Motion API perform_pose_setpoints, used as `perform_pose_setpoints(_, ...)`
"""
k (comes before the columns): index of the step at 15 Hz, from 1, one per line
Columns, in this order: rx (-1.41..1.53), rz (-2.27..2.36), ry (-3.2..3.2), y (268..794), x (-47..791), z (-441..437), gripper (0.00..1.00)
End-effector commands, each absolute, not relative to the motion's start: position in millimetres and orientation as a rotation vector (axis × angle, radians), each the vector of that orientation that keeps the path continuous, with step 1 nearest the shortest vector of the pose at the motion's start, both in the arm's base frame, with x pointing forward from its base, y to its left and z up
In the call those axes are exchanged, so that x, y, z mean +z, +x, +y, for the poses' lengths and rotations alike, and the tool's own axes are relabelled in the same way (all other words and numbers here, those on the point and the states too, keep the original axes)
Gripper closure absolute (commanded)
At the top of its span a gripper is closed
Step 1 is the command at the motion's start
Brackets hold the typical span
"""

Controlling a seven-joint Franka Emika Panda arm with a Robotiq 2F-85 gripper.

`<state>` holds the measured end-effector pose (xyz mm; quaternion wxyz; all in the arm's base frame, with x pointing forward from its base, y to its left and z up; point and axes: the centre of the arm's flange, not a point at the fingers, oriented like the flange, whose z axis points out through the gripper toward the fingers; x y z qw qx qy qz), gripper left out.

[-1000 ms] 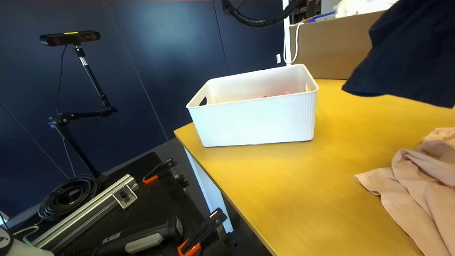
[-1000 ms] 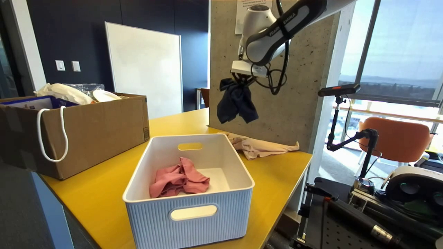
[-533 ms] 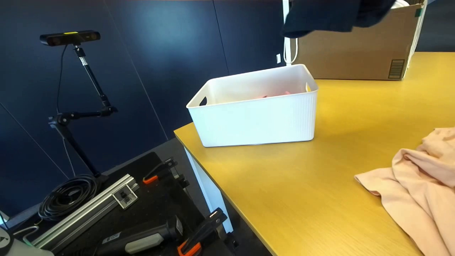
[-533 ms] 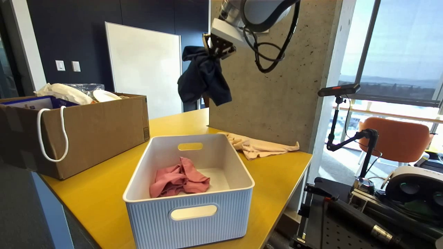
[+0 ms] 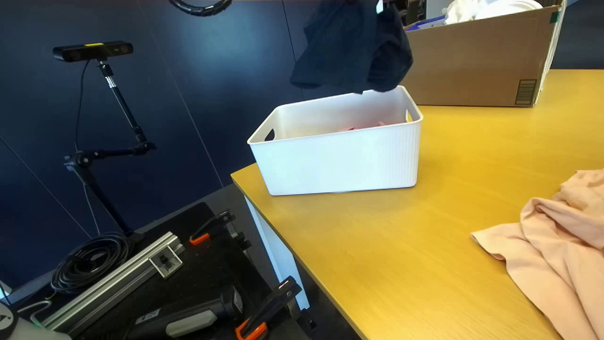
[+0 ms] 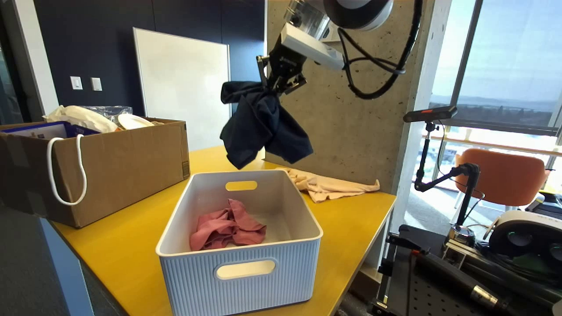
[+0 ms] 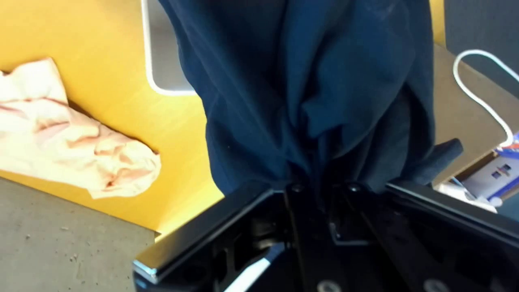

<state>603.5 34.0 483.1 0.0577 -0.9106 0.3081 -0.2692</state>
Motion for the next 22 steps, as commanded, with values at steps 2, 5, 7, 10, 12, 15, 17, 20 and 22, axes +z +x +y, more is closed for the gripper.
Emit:
perform_pose_setpoints(2, -0.623, 0.828, -2.842, 594.4, 428.6, 14.9, 0.97)
perform_pose_setpoints(5, -0.548, 0.775, -2.886, 604.7, 396.8, 22.6, 0.97)
perform_pose_setpoints(7, -0.509, 0.747, -2.916, 610.9, 374.6, 31.9, 0.97)
perform_pose_setpoints(10, -0.488, 0.71, -2.932, 612.2, 359.4, 38.2, 0.97)
perform_pose_setpoints(12, -0.539, 0.676, -2.931, 611.1, 366.2, 39.6, 0.97)
perform_pose_setpoints(15, -0.626, 0.666, -2.904, 619.6, 393.7, 42.1, 0.97)
perform_pose_setpoints(17, -0.674, 0.656, -2.889, 631.5, 409.1, 45.4, 0.97)
perform_pose_setpoints(20, -0.712, 0.628, -2.865, 652.7, 410.5, 56.2, 0.97)
perform_pose_setpoints(22, -0.71, 0.603, -2.869, 659.8, 405.7, 68.2, 0.97)
